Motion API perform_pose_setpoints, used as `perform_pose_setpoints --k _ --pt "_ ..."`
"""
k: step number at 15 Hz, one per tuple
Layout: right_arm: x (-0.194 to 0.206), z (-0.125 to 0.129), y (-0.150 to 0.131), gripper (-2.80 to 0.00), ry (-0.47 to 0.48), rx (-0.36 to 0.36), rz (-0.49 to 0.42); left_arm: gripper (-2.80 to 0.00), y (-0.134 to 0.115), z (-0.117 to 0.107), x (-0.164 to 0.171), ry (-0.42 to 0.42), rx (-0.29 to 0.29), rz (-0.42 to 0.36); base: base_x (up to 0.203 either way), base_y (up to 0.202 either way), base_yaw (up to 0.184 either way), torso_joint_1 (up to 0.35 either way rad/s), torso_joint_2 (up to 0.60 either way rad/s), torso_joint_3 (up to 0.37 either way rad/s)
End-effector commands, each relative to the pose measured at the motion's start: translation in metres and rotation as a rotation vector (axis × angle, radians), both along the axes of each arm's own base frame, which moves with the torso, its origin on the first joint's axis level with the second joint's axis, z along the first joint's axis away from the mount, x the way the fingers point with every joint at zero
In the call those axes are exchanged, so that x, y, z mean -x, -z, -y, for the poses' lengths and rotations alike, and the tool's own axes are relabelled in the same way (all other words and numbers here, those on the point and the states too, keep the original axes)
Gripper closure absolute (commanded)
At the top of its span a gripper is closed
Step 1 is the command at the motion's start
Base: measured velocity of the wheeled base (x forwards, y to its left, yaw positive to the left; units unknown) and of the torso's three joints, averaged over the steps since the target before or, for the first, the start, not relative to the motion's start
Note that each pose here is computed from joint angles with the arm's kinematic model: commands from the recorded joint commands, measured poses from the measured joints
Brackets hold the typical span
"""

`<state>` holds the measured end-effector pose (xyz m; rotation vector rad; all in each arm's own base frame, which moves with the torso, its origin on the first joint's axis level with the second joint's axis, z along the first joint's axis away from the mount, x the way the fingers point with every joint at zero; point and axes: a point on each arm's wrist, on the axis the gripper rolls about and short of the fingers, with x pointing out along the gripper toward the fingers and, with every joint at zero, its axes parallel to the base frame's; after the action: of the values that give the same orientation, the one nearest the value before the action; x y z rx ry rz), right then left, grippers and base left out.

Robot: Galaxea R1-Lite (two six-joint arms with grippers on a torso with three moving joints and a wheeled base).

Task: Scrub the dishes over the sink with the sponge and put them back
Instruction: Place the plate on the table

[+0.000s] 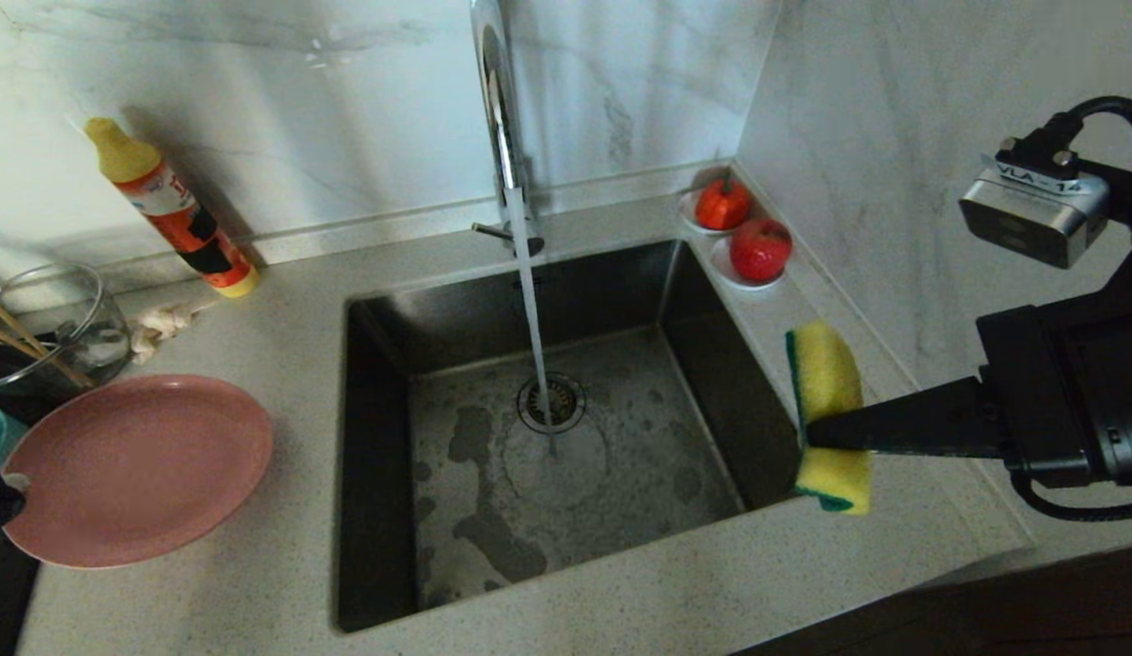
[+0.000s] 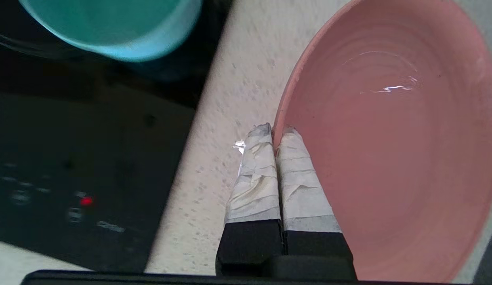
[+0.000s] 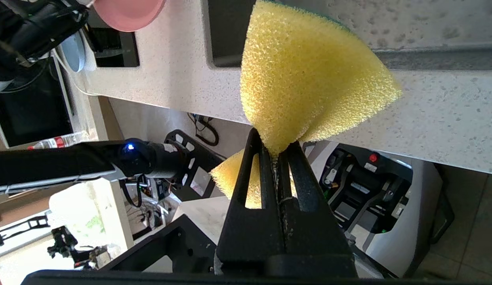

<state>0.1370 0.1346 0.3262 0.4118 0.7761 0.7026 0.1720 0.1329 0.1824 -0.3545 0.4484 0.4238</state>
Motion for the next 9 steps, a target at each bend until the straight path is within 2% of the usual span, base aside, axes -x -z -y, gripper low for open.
perform_pose_setpoints --k 1,6,9 --pt "-0.001 -0.002 0.001 0.0 -0.003 0.001 -0.008 0.0 0.015 -0.01 -0.008 0.001 0.047 -0.044 0.0 0.0 0.0 0.0 0.0 0.0" --pt "-0.001 -0.002 0.002 0.0 -0.009 0.005 -0.01 0.0 0.041 -0.031 -0.028 -0.011 0.021 -0.004 0.0 0.0 0.0 0.0 0.0 0.0" --pt "-0.001 -0.002 0.002 0.0 -0.022 0.002 -0.012 0.0 0.049 -0.042 -0.035 -0.036 0.031 0.014 0.0 0.0 0.0 0.0 0.0 0.0"
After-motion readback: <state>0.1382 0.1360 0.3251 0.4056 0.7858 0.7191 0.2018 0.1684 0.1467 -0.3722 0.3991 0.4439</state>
